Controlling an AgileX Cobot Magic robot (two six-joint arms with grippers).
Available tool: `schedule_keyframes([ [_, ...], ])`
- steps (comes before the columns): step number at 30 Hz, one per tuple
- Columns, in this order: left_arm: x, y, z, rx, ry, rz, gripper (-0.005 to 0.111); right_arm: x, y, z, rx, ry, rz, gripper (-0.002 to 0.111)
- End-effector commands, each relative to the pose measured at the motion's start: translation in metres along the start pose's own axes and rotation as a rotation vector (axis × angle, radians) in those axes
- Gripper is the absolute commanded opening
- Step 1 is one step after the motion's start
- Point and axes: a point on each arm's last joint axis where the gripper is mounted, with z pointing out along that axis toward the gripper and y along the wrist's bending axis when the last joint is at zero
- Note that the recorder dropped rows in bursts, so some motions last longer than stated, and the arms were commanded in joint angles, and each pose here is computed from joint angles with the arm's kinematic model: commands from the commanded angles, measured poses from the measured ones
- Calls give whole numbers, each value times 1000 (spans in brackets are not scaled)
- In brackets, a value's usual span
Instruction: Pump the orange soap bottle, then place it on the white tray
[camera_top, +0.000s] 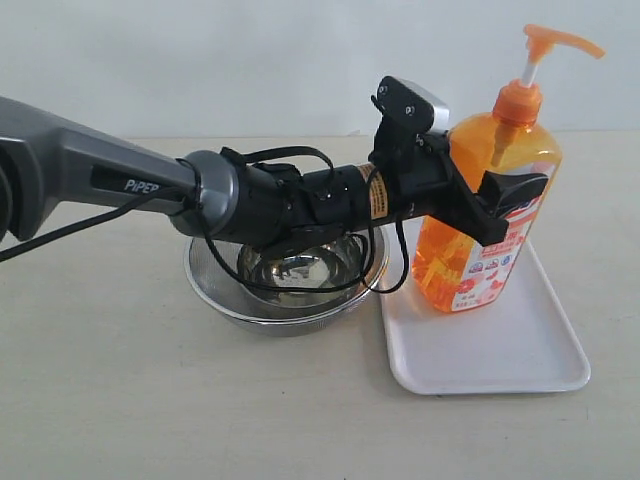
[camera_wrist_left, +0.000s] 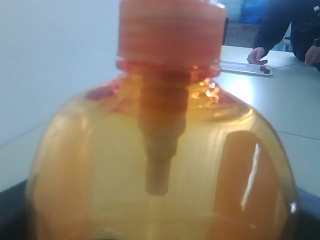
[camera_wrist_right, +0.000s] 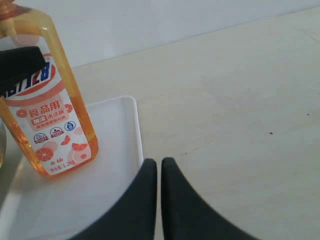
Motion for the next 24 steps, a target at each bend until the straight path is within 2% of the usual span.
schedule_keyframes([
  [1,-7,-1,3,15,-78,-23,5,-1,0,0,-6,-14,-3,0],
  [9,-5,-2,3,19,-73,-21,7,-1,0,0,-6,-14,-3,0],
  [12,-5,-2,3,20,-72,-50,33,-1,0,0,-4,-8,-3,0],
  [15,-7,-2,2,23,-75,-73,66,-1,0,0,-4,-8,-3,0],
  [16,-9,-2,2,24,-78,-85,71,-1,0,0,-4,-8,-3,0],
  [19,-16,-4,1,38,-66,-127,72,-1,0,0,-4,-8,-3,0],
  [21,-22,-6,0,49,-31,-81,72,-1,0,0,-4,-8,-3,0],
  [24,-26,-7,-2,43,20,-74,72,-1,0,0,-4,-8,-3,0],
])
